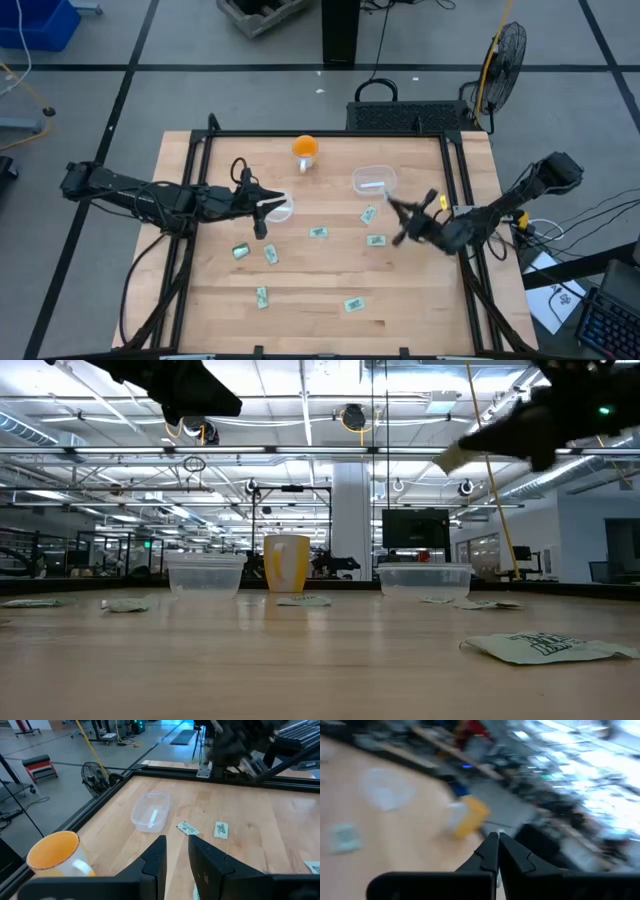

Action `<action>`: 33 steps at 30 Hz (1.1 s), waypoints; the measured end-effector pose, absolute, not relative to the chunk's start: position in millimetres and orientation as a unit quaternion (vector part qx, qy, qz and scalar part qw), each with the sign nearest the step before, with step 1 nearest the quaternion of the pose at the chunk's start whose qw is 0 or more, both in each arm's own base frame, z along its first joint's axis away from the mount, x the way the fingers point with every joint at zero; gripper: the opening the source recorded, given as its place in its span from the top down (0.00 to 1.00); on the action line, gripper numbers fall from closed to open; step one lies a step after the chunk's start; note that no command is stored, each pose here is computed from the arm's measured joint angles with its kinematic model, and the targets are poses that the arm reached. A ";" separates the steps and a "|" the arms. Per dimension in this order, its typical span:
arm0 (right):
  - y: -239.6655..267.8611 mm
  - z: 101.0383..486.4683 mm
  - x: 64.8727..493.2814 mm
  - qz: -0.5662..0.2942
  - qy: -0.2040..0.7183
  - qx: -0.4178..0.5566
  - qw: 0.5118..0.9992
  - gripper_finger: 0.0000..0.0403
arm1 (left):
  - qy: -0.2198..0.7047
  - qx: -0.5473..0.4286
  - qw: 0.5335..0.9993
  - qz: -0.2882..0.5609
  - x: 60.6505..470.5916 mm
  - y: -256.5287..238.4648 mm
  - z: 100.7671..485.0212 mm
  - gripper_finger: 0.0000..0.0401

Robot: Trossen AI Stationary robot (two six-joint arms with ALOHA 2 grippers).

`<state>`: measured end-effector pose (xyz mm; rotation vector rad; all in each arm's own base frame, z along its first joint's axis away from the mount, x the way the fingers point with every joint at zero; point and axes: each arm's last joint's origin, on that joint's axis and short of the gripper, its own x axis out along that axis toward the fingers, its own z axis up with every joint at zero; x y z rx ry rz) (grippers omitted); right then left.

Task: Pick and place Stevia / Truvia into bins
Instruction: Put the white stevia packet into the right transparent container

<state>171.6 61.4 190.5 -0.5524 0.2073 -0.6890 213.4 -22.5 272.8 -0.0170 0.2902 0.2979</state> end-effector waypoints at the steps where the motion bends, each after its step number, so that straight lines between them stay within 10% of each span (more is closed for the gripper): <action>1: 55.4 194.7 173.6 -0.350 0.096 -0.269 0.892 1.00 | 0.144 -0.009 0.978 0.148 213.5 -22.5 272.9 0.79; 33: -73.0 146.7 171.9 -0.300 0.258 -0.048 0.917 1.00 | 0.131 -0.012 0.980 0.147 214.2 -22.7 275.4 0.79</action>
